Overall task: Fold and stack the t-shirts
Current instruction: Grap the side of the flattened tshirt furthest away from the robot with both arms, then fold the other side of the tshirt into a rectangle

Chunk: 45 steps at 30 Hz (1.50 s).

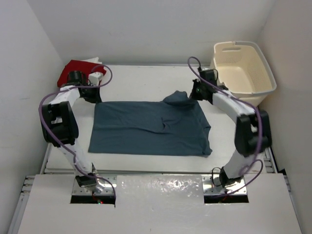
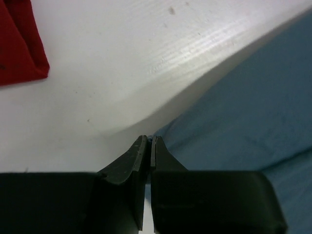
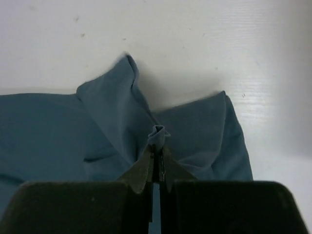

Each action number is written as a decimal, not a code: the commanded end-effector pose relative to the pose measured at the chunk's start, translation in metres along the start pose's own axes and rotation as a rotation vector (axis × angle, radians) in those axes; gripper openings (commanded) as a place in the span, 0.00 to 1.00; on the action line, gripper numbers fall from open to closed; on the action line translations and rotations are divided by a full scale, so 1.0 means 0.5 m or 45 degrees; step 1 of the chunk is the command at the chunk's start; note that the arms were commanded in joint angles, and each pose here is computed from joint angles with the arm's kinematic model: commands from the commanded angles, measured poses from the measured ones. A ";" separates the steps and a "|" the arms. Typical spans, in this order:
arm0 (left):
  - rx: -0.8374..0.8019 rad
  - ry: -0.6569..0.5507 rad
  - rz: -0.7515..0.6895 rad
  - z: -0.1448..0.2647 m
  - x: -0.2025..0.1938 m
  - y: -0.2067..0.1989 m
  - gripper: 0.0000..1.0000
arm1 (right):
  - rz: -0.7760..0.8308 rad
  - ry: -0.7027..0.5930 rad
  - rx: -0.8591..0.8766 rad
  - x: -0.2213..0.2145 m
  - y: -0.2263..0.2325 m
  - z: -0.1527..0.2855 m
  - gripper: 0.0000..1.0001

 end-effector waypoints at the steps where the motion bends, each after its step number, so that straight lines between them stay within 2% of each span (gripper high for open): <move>1: -0.071 0.072 -0.298 0.052 -0.027 -0.025 0.00 | -0.013 -0.049 0.034 -0.067 0.008 0.084 0.00; 2: -0.075 0.110 -0.312 0.054 -0.046 -0.026 0.00 | -0.017 -0.086 0.038 -0.072 0.010 0.127 0.00; 4: -0.071 0.172 -0.367 0.072 -0.073 -0.027 0.00 | -0.038 0.000 0.027 -0.146 0.005 0.151 0.00; 5: -0.073 0.205 -0.372 0.084 -0.092 -0.032 0.00 | -0.045 -0.037 0.035 -0.149 0.009 0.180 0.00; 10: -0.039 0.290 -0.467 0.109 -0.125 -0.029 0.00 | -0.049 0.071 0.023 -0.241 0.003 0.227 0.00; 13: -0.010 0.310 -0.511 0.122 -0.132 -0.026 0.00 | -0.045 0.124 0.017 -0.284 -0.002 0.242 0.00; 18: 0.070 0.258 -0.571 0.135 -0.117 -0.016 0.00 | -0.018 0.159 -0.049 -0.317 -0.019 0.272 0.00; 25: 0.039 0.082 -0.657 0.126 -0.085 -0.032 0.00 | -0.011 0.208 0.002 -0.346 -0.012 0.275 0.00; 28: -0.006 0.147 -0.704 0.111 -0.118 -0.043 0.00 | -0.029 0.257 0.083 -0.369 0.007 0.263 0.00; 34: -0.015 0.323 -0.777 0.103 -0.204 -0.030 0.00 | 0.000 0.364 0.052 -0.410 -0.005 0.248 0.00; 36: 0.000 0.318 -0.763 0.101 -0.204 -0.027 0.00 | -0.003 0.361 0.060 -0.409 -0.003 0.245 0.00; 39: 0.015 0.239 -0.634 0.097 -0.165 -0.032 0.00 | 0.022 0.308 0.069 -0.361 0.002 0.244 0.00; 43: 0.002 0.132 -0.580 0.105 -0.092 -0.042 0.00 | 0.082 0.321 0.063 -0.318 0.001 0.241 0.00; 45: 0.019 0.096 -0.508 0.103 -0.069 -0.041 0.00 | 0.084 0.268 0.064 -0.291 0.002 0.239 0.00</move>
Point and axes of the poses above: each gripper's point midway between its finger pads, its own z axis back along the fingers, its own y axis along the line the jaws close on, x = y × z, the point moved 5 cm from there along z, back along the fingers, and after that the axes turned 14 degrees about z, right-handed, at the moved point
